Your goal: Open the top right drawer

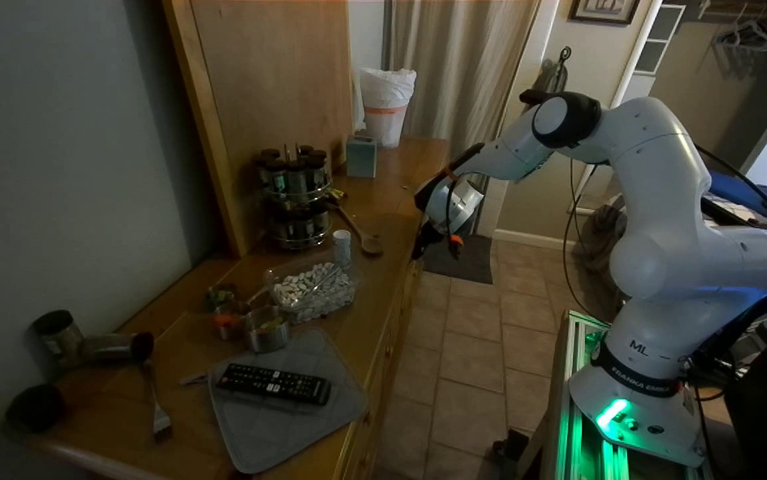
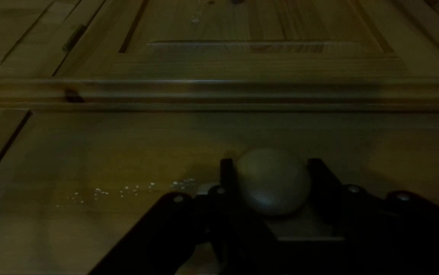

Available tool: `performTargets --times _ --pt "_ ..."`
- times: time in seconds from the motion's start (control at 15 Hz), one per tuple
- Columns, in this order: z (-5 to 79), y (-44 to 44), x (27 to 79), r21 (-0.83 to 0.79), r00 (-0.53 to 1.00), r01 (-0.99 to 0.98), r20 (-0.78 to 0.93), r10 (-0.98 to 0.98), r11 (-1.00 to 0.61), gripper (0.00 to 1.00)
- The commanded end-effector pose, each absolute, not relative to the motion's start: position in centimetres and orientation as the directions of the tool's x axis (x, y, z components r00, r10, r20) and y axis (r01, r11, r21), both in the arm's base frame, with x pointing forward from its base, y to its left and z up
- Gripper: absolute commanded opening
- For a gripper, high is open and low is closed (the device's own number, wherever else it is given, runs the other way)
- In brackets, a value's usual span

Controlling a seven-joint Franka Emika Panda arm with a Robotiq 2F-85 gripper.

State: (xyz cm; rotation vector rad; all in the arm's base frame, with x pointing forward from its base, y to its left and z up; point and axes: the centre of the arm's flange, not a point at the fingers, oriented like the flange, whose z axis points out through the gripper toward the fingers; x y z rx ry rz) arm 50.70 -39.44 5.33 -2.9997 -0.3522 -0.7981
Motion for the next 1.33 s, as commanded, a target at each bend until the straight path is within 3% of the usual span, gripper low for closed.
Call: performTargets --times 0.0,0.53,1.27 --pt "5.3 -39.8 50.8 0.056 0.856 0.211 0.472 0.213 -0.976 0.25" --pt "6.4 -40.5 47.2 0.065 0.912 0.203 0.35 0.213 -0.977 0.25" --pt "7.4 -43.0 38.0 0.078 0.957 0.164 0.228 0.178 -0.983 0.25"
